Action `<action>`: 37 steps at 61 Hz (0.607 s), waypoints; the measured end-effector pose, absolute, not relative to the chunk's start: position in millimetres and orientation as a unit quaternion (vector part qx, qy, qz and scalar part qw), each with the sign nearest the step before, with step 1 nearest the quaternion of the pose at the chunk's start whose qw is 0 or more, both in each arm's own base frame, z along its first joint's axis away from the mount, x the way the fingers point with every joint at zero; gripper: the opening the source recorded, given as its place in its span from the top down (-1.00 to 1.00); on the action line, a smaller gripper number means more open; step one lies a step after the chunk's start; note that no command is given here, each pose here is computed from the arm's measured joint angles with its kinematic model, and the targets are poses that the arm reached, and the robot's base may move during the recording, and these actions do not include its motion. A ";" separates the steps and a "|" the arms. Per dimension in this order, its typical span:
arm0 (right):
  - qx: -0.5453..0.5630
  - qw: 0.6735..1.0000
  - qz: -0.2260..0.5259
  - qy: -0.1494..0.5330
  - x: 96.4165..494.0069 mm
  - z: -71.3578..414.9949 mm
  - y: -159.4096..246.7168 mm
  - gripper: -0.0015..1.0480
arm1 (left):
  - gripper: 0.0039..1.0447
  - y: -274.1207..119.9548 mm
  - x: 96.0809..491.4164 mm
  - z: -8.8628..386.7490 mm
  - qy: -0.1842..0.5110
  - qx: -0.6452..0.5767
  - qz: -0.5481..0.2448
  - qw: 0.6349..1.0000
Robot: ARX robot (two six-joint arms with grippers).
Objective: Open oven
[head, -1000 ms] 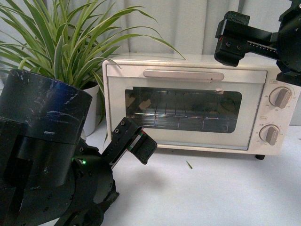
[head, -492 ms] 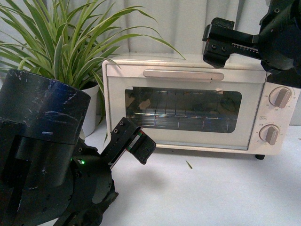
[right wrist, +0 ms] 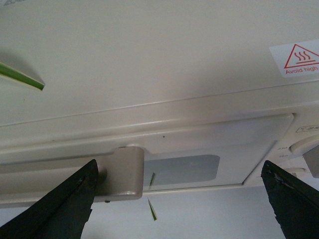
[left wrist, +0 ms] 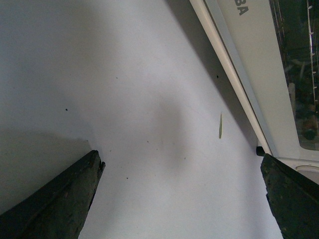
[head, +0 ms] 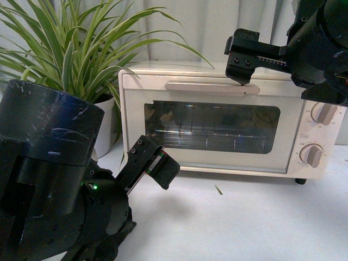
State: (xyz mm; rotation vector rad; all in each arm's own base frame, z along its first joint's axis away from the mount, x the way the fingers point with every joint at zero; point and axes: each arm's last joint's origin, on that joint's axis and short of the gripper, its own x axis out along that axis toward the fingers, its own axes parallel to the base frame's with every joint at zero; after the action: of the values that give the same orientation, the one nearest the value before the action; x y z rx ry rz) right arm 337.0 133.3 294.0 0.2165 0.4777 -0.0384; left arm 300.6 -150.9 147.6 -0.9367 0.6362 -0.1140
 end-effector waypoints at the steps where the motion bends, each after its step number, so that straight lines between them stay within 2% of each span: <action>1: 0.106 0.965 -0.018 0.238 336.8 293.9 133.5 -0.82 | -0.88 -151.0 300.7 147.7 0.301 -0.444 -0.054 0.842; 18: 0.089 0.963 0.015 0.254 323.5 286.9 139.0 -0.82 | -0.88 -150.8 300.5 147.5 0.301 -0.443 -0.054 0.843; 37: 0.092 0.951 0.094 0.280 289.9 256.8 136.4 -0.82 | -0.88 -150.7 300.4 147.4 0.301 -0.443 -0.053 0.843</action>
State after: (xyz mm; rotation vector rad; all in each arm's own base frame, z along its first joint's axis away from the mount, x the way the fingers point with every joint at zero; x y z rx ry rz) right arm 289.9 136.4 256.8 0.1876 0.5684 0.1913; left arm 300.4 -150.7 147.4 -0.9360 0.6358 -0.1115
